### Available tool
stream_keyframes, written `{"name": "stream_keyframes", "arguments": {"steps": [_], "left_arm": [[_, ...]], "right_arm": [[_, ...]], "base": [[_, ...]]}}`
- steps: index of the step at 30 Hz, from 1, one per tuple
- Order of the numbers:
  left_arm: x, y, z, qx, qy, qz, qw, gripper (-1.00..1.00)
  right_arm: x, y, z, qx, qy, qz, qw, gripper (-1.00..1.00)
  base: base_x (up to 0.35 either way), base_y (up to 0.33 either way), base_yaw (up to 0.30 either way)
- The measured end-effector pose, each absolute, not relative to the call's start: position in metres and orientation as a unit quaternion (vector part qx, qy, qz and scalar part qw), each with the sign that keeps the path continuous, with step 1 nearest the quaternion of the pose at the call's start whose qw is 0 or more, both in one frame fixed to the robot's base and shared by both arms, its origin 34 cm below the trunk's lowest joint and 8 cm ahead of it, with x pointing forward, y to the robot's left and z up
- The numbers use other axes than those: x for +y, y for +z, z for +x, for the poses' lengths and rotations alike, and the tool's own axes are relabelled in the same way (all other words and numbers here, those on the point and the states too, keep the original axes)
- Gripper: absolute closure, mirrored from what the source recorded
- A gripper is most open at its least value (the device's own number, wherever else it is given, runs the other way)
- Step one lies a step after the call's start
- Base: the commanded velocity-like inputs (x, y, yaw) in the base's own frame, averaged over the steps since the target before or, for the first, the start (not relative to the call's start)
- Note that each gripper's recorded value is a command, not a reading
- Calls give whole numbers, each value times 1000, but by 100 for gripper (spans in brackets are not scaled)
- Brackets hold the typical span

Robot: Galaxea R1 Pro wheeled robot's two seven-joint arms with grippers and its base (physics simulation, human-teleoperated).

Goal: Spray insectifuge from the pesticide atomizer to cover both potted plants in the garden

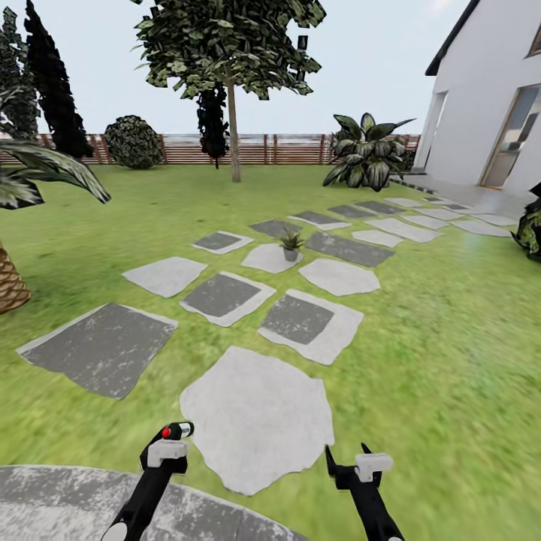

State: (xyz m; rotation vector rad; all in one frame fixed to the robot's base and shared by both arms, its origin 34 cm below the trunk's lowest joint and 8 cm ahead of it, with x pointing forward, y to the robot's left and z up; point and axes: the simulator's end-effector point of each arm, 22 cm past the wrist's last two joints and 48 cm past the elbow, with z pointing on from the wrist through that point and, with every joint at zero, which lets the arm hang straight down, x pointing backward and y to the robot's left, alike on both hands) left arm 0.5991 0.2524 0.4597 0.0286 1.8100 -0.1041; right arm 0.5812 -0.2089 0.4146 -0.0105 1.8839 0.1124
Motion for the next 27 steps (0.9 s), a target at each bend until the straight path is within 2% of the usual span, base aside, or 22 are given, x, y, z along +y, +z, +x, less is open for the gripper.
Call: {"name": "stream_keyframes", "arguments": {"steps": [27], "left_arm": [[253, 460, 599, 786, -45, 13, 617, 100]], "right_arm": [[-209, 415, 582, 808, 48, -4, 588, -100]], "base": [[333, 0, 0]]}}
